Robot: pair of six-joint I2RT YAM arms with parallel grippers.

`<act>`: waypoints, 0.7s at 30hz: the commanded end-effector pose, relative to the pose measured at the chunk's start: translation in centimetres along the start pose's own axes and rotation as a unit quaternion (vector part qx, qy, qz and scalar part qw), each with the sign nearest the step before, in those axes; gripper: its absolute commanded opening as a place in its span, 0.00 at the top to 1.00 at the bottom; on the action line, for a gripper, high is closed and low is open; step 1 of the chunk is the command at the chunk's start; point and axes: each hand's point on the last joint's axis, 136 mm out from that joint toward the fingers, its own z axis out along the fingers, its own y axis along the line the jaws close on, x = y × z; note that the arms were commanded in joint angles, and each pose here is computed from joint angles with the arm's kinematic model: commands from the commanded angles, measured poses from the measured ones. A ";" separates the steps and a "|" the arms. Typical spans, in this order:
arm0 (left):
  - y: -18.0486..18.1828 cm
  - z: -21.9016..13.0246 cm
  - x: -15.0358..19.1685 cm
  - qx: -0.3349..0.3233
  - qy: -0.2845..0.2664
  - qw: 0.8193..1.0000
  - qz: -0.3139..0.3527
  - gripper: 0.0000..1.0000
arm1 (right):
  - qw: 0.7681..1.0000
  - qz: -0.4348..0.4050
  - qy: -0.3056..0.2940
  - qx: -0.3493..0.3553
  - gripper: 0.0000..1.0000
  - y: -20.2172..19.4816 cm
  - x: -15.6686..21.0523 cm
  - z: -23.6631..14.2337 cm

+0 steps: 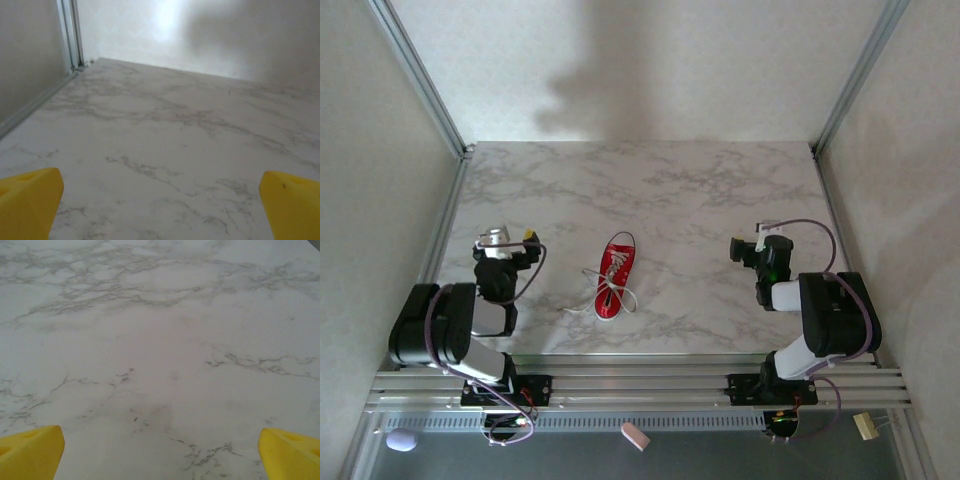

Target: Tie the shoes

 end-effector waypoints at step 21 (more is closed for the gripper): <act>-0.2 1.4 -2.0 -0.004 -0.026 1.000 -0.017 0.00 | 0.999 0.008 -0.045 -0.014 0.01 0.7 -2.9 0.2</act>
